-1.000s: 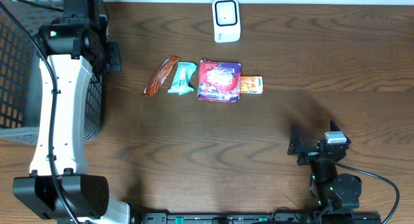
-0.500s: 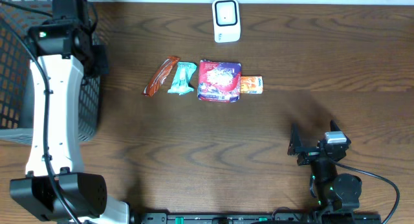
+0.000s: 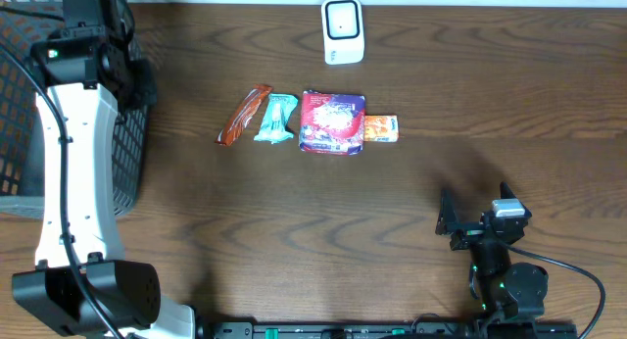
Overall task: Scan the item barcode
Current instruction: 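Raise the left gripper away from the items and hold it above the basket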
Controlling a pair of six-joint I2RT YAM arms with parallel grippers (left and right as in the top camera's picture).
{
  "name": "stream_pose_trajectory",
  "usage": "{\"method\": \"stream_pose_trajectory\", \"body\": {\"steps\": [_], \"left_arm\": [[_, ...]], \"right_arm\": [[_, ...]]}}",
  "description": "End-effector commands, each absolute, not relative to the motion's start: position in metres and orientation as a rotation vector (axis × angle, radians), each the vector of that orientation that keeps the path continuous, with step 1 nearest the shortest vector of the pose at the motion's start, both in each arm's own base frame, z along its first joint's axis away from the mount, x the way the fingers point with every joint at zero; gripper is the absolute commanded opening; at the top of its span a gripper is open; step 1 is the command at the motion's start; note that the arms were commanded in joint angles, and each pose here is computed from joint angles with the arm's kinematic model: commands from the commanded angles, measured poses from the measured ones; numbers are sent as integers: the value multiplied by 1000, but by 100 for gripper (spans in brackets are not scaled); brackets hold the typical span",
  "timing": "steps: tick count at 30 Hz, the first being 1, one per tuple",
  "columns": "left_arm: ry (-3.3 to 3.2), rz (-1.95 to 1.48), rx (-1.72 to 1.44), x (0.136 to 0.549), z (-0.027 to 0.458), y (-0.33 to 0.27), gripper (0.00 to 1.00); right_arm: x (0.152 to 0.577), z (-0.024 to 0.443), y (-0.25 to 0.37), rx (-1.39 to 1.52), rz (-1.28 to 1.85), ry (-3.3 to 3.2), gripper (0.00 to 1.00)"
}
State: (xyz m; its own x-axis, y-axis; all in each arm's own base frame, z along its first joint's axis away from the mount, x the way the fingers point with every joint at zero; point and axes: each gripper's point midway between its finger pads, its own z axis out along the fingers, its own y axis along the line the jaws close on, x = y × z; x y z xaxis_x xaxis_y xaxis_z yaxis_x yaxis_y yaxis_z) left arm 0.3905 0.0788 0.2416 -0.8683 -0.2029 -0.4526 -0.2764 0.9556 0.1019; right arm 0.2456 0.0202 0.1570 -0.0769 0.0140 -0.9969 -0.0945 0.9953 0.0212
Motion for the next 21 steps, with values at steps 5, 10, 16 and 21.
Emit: {"method": "stream_pose_trajectory", "body": {"steps": [5,10,16,21], "left_arm": [[2577,131,-334,414,248,73,8],[2557,129,-331,414,254,73,8],[2492,-5,-283,406,281,53,17],[2419,-138,-224,397,309,33,38]], "right_arm": [[246,156,17,-45,79,1647,99],[246,156,17,-46,79,1647,99],[246,156,17,-45,79,1647,99],[246,156,17,-45,79,1647,99]]}}
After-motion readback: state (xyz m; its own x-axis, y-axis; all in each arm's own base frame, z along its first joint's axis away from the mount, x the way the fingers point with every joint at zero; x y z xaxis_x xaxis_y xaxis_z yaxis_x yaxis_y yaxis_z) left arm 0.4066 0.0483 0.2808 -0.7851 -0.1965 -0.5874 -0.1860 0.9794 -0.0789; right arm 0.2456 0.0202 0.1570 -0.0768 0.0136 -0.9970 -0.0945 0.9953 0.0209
